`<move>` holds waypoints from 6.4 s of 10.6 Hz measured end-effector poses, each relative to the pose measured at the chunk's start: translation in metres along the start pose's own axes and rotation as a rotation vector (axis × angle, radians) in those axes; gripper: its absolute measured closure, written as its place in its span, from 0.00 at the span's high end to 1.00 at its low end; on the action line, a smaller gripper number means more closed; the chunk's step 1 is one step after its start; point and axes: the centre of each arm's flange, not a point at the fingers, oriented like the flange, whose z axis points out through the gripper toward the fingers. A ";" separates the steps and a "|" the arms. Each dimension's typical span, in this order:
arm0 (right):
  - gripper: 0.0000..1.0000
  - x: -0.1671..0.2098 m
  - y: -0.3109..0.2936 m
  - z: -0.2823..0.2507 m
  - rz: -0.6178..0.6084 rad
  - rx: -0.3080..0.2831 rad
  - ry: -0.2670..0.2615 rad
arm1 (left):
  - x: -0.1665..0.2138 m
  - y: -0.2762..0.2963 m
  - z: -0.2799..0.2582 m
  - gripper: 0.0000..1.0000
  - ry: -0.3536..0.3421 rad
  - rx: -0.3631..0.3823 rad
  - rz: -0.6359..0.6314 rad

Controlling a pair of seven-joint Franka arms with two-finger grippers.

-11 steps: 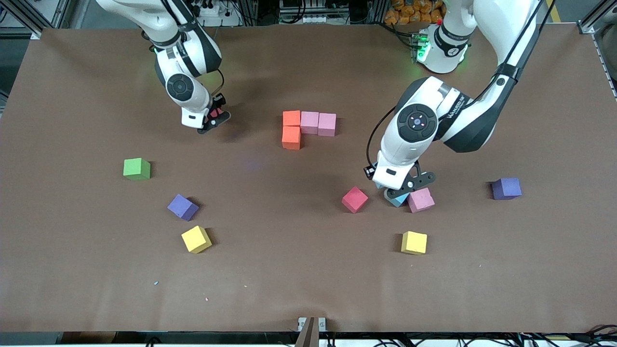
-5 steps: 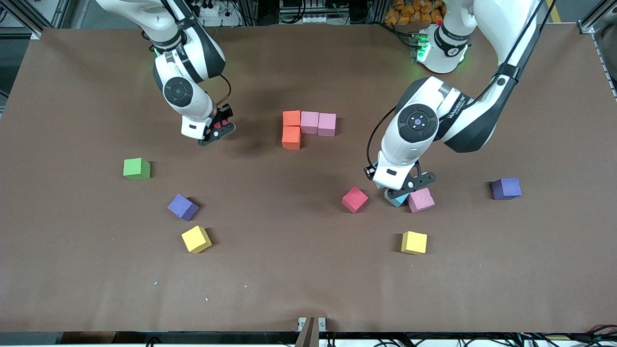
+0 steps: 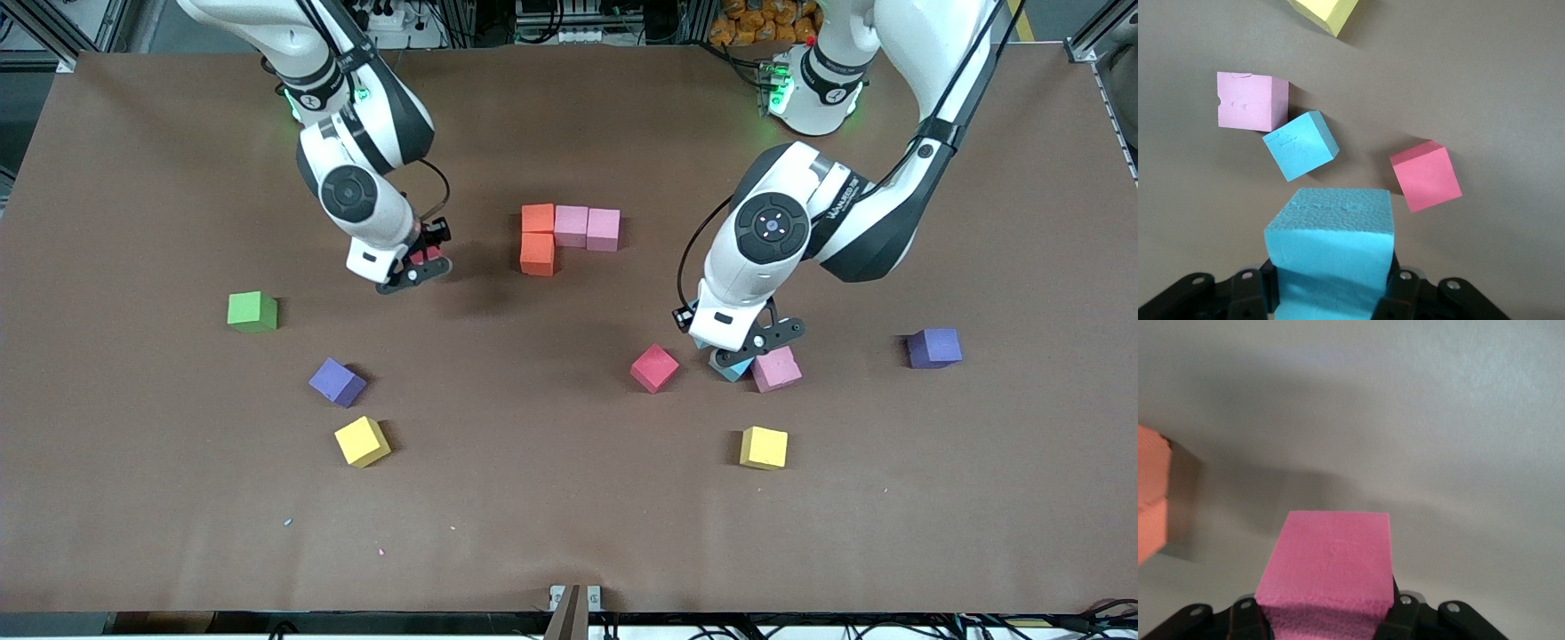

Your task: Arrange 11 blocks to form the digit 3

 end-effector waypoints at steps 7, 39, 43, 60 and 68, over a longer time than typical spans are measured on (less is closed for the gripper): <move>0.56 0.078 -0.061 -0.016 0.203 0.046 0.032 | 0.000 0.000 0.000 0.55 0.000 0.000 0.000; 0.56 0.111 -0.161 0.063 0.358 0.073 -0.003 | -0.006 0.001 0.038 0.55 -0.089 0.058 -0.027; 0.56 0.111 -0.161 0.062 0.346 0.073 -0.003 | -0.007 0.002 0.038 0.55 -0.090 0.057 -0.026; 0.56 0.113 -0.154 0.063 0.307 0.075 -0.008 | -0.007 0.002 0.037 0.55 -0.089 0.055 -0.032; 0.56 0.109 -0.159 0.065 0.278 0.073 -0.019 | -0.007 0.002 0.037 0.55 -0.089 0.055 -0.033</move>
